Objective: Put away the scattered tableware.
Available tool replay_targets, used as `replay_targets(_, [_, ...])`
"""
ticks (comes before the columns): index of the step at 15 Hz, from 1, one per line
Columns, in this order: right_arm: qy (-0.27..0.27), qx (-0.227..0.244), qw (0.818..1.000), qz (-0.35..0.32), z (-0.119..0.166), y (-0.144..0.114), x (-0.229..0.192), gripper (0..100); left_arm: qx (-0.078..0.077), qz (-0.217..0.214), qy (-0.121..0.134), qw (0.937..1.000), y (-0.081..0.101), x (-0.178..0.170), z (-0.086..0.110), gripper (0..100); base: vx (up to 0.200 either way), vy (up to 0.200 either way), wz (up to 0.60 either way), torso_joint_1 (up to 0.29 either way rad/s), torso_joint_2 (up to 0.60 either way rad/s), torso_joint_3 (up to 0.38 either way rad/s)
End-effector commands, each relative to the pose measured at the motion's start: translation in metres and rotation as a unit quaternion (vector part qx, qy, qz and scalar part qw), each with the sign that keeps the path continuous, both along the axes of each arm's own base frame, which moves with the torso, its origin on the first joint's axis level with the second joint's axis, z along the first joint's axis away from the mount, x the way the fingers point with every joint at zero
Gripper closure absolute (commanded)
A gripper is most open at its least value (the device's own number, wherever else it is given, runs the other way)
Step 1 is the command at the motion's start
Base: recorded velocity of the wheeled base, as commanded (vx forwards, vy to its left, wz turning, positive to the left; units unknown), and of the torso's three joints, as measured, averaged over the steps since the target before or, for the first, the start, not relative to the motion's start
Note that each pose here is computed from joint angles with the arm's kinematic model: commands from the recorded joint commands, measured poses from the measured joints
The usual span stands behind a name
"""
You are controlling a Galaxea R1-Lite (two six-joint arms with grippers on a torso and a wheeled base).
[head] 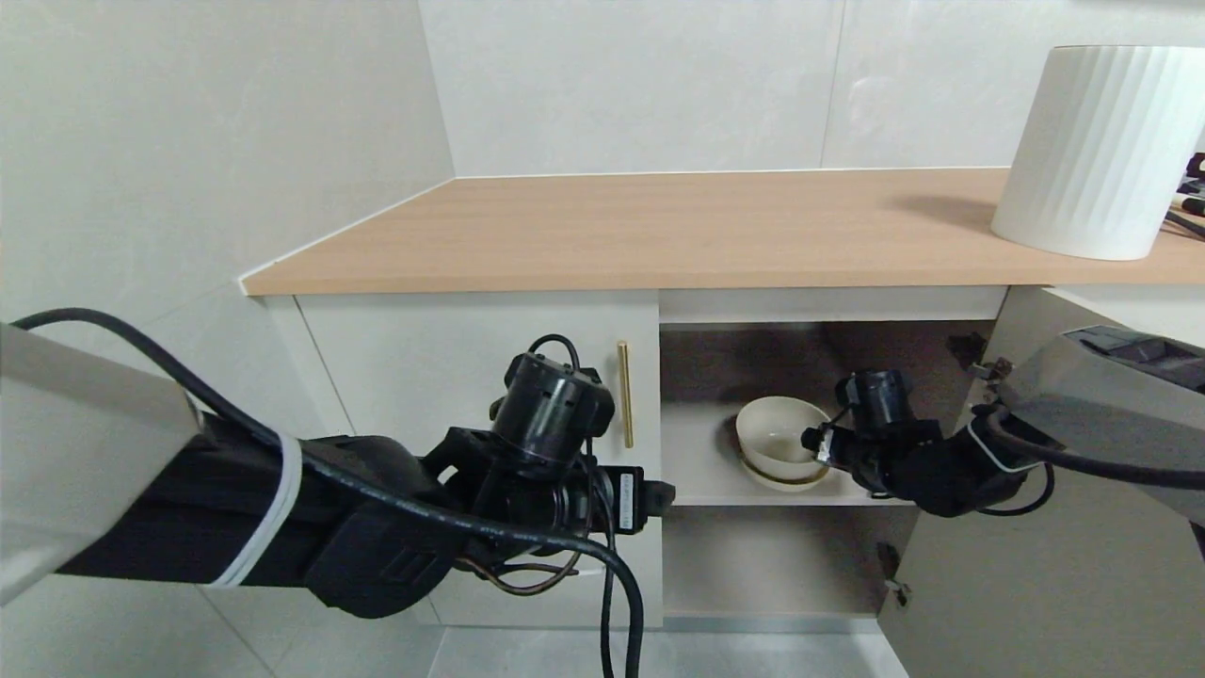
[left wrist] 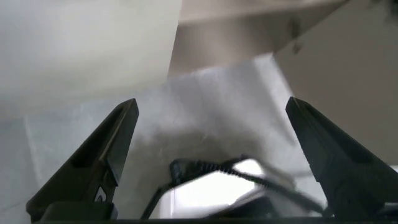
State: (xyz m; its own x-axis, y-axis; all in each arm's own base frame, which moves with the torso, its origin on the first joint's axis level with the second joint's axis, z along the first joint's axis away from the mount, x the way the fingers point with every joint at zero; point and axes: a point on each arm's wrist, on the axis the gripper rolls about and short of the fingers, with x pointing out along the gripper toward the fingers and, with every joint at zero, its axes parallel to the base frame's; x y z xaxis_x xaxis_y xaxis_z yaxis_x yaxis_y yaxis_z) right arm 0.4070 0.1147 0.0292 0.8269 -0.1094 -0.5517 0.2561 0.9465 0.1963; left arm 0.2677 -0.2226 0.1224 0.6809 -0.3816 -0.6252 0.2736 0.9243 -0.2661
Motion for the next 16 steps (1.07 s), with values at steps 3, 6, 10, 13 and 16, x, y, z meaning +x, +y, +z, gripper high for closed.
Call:
replay_targets(3, [0.032, 0.048, 0.994, 0.097, 0.099, -0.002, -0.075, 0, -0.050, 0.031, -0.063, 0.9963, 0.049, -0.019, 0.071, 0, 0.000, 0.000, 0.00, 0.000, 0.00, 0.000])
replay_targets(6, [0.078, 0.060, 0.986, 0.138, 0.145, -0.013, -0.144, 0, -0.085, 0.016, -0.065, 0.9941, 0.092, -0.059, 0.093, 0, 0.000, 0.000, 0.00, 0.000, 0.00, 0.000])
replay_targets(10, [0.055, 0.062, 0.972, 0.220, 0.166, -0.024, -0.223, 0, -0.121, 0.011, -0.101, 0.9874, 0.127, -0.103, 0.109, 0, 0.000, 0.000, 0.00, 0.000, 0.00, 0.000])
replay_targets(13, [0.088, 0.047, 0.963, 0.250, 0.171, -0.026, -0.255, 0, -0.123, 0.034, -0.093, 0.9875, 0.136, -0.105, 0.102, 0, 0.000, 0.000, 0.00, 0.000, 0.00, 0.000])
replay_targets(16, [0.098, 0.044, 0.963, 0.249, 0.168, -0.027, -0.256, 0, -0.122, 0.034, -0.094, 0.9874, 0.136, -0.104, 0.102, 0, 0.000, 0.000, 0.00, 0.000, 0.00, 0.000])
